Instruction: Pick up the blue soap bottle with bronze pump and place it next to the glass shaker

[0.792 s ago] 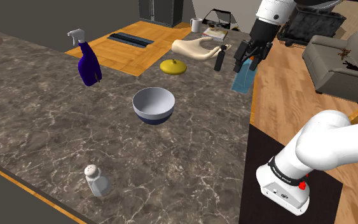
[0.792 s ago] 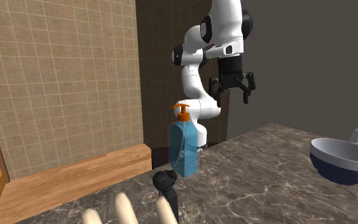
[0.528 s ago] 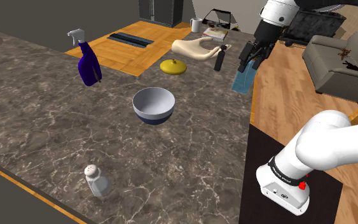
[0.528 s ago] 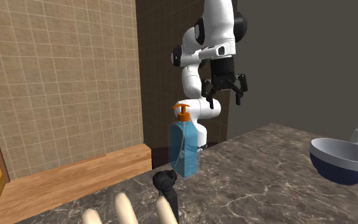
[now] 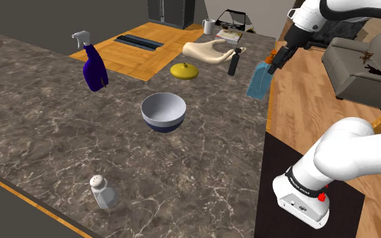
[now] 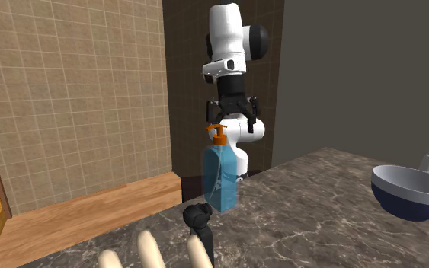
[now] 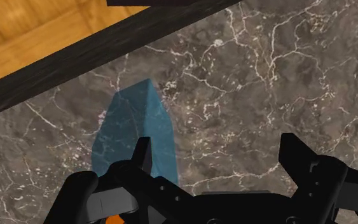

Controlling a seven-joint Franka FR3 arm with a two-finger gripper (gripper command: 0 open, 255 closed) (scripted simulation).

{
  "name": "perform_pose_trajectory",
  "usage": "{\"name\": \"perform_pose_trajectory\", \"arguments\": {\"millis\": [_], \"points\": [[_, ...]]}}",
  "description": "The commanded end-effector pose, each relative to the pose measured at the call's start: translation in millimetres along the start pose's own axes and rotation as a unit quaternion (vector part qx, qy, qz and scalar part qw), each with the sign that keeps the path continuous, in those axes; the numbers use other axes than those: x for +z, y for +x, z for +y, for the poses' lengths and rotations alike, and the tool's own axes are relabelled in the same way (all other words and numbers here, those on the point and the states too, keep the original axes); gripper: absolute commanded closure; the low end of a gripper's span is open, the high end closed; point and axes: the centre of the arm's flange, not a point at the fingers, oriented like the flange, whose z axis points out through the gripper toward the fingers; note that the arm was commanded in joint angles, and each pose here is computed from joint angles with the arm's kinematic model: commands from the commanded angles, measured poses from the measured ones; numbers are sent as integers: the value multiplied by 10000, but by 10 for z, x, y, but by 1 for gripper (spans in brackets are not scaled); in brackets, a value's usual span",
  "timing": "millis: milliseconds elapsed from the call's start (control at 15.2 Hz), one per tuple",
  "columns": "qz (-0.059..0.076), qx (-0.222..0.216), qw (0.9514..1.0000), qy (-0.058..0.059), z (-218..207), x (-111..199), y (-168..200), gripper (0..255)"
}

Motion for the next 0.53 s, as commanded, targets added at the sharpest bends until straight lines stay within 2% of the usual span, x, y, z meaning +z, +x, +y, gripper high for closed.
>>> {"name": "perform_pose_trajectory", "arguments": {"millis": [0,264,462], "points": [[122,-291,9995,-69,234,18,3,0],[335,-765,9963,-175,677,38,17,0],[335,-765,9963,-175,681,196,28,0]]}}
